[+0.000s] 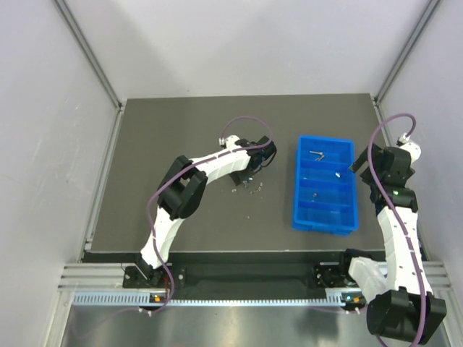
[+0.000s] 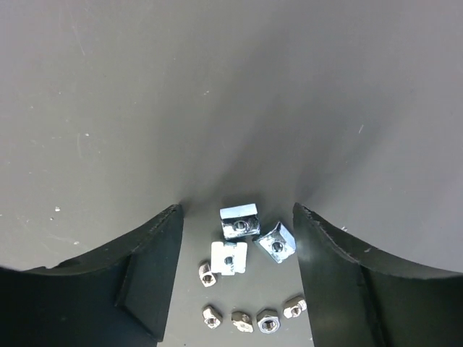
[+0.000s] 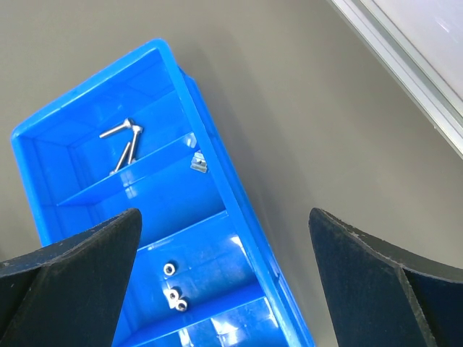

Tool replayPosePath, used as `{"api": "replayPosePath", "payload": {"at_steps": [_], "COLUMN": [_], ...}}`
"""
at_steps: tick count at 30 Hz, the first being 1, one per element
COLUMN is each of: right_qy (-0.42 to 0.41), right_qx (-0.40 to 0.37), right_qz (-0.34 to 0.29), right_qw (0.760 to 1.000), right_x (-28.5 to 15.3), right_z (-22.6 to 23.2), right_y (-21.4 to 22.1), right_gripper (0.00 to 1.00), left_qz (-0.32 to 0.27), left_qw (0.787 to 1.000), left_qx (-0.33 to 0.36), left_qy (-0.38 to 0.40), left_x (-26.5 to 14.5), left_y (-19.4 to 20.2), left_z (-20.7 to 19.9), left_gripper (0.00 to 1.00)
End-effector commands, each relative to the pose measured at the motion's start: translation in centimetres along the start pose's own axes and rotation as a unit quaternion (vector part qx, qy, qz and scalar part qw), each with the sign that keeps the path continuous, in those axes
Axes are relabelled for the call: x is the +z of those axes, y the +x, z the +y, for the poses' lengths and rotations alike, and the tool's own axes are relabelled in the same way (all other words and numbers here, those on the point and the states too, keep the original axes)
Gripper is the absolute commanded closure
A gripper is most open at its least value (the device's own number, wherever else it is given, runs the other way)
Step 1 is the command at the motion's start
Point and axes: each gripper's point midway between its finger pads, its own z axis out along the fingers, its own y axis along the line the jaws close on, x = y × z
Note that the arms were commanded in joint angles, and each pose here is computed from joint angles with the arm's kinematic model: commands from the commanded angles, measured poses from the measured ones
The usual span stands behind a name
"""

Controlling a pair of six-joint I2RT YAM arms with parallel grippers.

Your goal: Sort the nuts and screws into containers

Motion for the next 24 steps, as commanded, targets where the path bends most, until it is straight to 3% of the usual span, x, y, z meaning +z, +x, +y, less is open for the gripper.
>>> {"api": "replayPosePath", "payload": {"at_steps": [1, 10, 24], "right_qy": [-0.004, 0.000, 0.007], "right_qx": [-0.006, -0.005, 0.002], "right_qz": [-0.015, -0.019, -0.034], "right_qw": [1.000, 1.000, 0.999], "right_x": [0.0, -0.3, -1.2], "right_z": [0.3, 0.2, -0.4], "right_y": [-0.7, -1.0, -1.1], "right_gripper": [0.00, 0.00, 0.00], "left_qz": [0.000, 0.018, 0.051], "left_qw": [1.000, 1.000, 0.997], "left_qx": [-0.013, -0.006, 0.044], "left_qy": [-0.016, -0.016, -0.037], "left_x": [0.4, 0.5, 0.5], "left_y": [0.3, 1.3, 3.7], "left_z": [0.3, 0.1, 0.6], "left_gripper": [0.34, 0.53, 0.56]}}
